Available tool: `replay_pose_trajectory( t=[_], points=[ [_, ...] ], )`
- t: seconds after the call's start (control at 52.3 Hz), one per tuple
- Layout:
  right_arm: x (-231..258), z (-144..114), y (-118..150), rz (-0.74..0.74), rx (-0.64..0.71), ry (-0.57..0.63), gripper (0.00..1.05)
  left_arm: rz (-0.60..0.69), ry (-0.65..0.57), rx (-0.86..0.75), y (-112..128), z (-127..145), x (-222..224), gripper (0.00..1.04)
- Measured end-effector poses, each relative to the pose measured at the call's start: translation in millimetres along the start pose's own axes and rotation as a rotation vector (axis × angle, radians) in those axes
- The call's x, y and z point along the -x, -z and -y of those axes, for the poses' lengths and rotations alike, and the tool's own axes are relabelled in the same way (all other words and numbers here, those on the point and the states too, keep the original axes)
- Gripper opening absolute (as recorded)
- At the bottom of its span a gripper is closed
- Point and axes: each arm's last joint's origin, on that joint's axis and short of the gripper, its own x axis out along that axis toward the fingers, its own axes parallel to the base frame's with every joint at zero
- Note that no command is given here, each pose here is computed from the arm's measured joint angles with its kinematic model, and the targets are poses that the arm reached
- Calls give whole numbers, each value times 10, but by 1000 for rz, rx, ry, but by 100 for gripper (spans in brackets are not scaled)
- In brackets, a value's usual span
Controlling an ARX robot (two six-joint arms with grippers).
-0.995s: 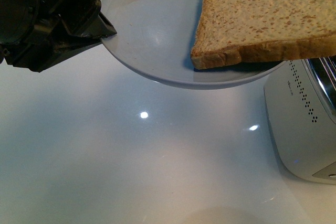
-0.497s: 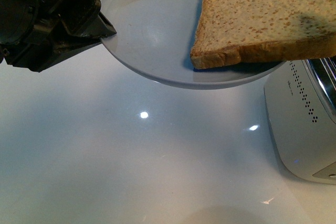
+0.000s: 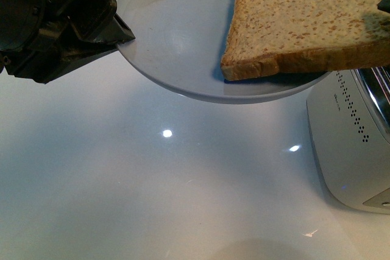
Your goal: Left arm holds plate, right arm toasts bread
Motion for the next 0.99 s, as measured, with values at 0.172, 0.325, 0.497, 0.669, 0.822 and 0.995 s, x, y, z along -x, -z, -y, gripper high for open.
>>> replay_pose_trajectory(
  t=[0.172,0.325,0.497,0.669,0.822,0.995],
  points=[
    [-1,-4,2,-2,-11,-5,17,0,0,0,0,0,0,3],
    [28,-15,-6,3,-14,-12,3,0,1,0,0,0,0,3],
    [141,-59,-91,38,7,-34,3,0,1,1,0,0,0,3],
    [427,-249,-502,191,97,-43,3,-1,1,3,0,0,0,3],
    [637,-339,-823,314,253,25,3,-1,1,3,0,0,0,3],
    [752,-278,-1049,401,408,129,3,0,1,3,0,0,0,3]
  ],
)
